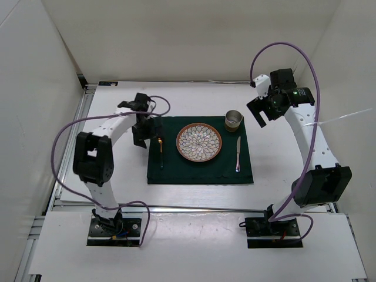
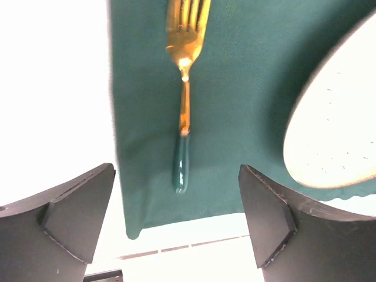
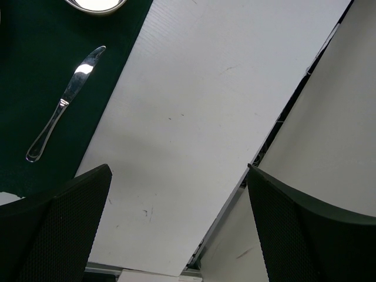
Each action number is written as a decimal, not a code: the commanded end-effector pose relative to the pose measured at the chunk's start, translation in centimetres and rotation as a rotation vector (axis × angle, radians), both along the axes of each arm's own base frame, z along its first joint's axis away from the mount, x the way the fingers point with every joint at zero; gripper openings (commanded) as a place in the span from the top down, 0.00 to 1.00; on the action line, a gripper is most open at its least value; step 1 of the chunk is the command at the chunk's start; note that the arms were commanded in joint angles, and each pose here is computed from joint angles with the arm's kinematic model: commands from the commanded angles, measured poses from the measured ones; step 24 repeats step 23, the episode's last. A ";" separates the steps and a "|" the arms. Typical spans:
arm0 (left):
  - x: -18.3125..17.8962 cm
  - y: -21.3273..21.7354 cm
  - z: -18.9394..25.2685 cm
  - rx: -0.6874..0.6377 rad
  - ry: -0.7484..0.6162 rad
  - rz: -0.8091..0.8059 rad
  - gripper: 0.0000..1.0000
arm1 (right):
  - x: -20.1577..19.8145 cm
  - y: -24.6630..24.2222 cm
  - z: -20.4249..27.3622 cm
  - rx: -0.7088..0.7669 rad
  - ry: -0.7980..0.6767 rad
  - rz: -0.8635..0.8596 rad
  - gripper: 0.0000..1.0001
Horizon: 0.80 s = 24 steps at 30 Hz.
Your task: Set the dinner table for one person
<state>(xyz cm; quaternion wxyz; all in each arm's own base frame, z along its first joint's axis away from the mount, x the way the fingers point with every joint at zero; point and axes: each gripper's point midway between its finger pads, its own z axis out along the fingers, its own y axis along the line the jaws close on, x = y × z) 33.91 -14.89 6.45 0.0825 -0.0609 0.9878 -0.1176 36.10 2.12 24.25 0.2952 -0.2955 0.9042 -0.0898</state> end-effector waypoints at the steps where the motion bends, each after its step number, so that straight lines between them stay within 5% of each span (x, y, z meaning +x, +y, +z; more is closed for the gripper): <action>1: 2.3 3.4 8.2 -0.001 -0.242 0.048 0.01 | 0.2 0.2 1.8 0.026 -0.039 0.013 0.00; 7: 2.9 11.3 14.8 0.096 -0.437 0.165 0.01 | 0.1 -1.1 2.8 0.023 -0.068 -0.004 0.00; 13: 1.8 18.2 12.3 0.203 -0.442 0.226 0.01 | -1.0 -4.9 0.2 0.061 -0.024 -0.083 0.00; 24: 1.7 19.5 11.1 0.221 -0.451 0.230 0.01 | -1.6 -5.6 -3.5 0.102 0.061 -0.114 0.00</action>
